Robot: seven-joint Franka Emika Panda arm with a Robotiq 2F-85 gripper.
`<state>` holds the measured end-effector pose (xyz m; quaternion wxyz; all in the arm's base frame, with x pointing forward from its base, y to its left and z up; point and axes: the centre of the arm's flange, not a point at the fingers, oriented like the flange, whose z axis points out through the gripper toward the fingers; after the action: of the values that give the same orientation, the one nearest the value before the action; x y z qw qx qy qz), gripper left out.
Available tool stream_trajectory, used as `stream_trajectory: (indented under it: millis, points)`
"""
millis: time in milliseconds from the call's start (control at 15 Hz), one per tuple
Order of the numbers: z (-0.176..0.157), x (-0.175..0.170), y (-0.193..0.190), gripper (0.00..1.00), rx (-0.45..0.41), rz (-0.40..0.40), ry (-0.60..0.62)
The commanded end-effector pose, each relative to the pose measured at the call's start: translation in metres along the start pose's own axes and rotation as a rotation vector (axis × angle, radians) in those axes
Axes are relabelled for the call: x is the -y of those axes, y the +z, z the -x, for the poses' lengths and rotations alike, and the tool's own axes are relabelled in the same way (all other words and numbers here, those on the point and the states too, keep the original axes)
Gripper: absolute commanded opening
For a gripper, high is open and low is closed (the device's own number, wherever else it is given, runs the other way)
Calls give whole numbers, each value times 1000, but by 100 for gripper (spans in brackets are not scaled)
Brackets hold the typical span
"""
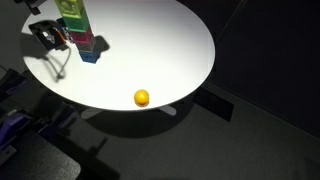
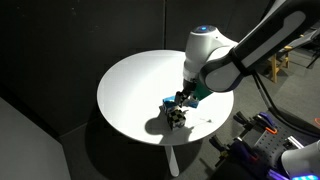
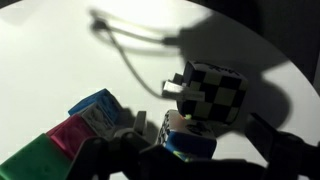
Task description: Pick up the block with the number one on it and put it on the block with the number four on it
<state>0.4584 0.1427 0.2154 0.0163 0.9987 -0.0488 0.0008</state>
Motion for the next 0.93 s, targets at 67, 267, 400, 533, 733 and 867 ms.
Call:
stream_trajectory:
  millis: [67,267,400,533,733,867]
  points:
    - [0,0,0,100,0,0,1]
    - [2,-2,2,100,-3,-3,4]
    - [3,1,8,100,-4,6,1]
    - [2,6,17,100,-4,18,-5]
    - [4,12,30,100,3,28,-14]
    - [5,16,39,100,1,38,-18]
